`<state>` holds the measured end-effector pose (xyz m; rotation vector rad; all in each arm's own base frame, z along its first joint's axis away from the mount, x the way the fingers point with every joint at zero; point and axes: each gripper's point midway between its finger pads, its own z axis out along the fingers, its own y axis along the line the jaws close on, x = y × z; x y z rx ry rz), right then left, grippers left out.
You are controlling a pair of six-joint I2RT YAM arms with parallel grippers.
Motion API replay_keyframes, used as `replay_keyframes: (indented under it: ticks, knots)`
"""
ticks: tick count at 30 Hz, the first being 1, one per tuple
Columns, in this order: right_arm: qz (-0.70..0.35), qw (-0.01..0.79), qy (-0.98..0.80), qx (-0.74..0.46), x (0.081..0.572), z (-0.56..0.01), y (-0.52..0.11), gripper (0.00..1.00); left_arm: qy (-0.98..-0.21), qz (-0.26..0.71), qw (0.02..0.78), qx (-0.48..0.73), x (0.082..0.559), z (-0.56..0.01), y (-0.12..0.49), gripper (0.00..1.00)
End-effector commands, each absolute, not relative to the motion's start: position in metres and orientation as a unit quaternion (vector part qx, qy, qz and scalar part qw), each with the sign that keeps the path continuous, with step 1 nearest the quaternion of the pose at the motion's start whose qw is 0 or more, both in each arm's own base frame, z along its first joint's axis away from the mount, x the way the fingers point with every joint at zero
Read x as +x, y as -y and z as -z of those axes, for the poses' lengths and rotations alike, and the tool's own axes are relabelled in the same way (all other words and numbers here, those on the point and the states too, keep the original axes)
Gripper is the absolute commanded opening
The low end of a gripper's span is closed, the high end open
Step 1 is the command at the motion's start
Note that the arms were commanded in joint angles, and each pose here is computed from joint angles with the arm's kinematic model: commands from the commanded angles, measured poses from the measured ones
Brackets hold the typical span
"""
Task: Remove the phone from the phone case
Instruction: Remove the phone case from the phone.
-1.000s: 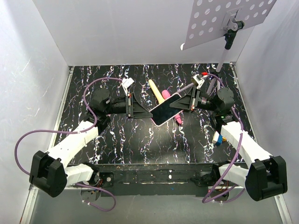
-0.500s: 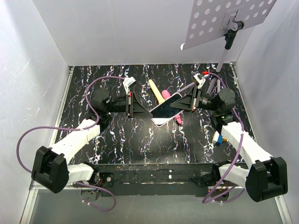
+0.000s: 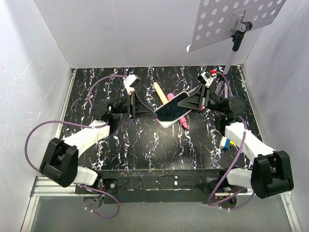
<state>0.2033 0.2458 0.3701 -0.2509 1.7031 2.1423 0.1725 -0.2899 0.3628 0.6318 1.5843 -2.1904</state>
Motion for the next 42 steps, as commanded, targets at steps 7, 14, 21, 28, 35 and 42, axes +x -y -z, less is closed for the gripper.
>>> replay_keyframes:
  ticks: [7, 14, 21, 28, 35, 42]
  knots:
    - [-0.847, 0.175, -0.486, -0.125, 0.159, -0.448, -0.246, 0.01, -0.424, 0.798, 0.293, 0.312, 0.145, -0.424, 0.289, 0.00]
    - [-0.870, 0.163, -0.452, -0.109, 0.163, -0.463, -0.248, 0.01, -0.404, 0.805, 0.324, 0.290, 0.154, -0.435, 0.290, 0.00]
    - [-0.880, 0.146, -0.431, -0.138, 0.150, -0.484, -0.258, 0.01, -0.399, 0.809, 0.329, 0.280, 0.150, -0.435, 0.289, 0.00]
    - [-0.888, 0.148, -0.401, -0.169, 0.132, -0.504, -0.263, 0.01, -0.398, 0.822, 0.332, 0.237, 0.153, -0.435, 0.284, 0.00]
    - [-0.885, 0.167, -0.394, -0.181, 0.125, -0.506, -0.258, 0.01, -0.415, 0.839, 0.308, 0.171, 0.164, -0.427, 0.278, 0.00]
    - [-0.888, 0.175, -0.379, -0.190, 0.118, -0.518, -0.253, 0.01, -0.427, 0.855, 0.292, 0.043, 0.192, -0.407, 0.268, 0.00]
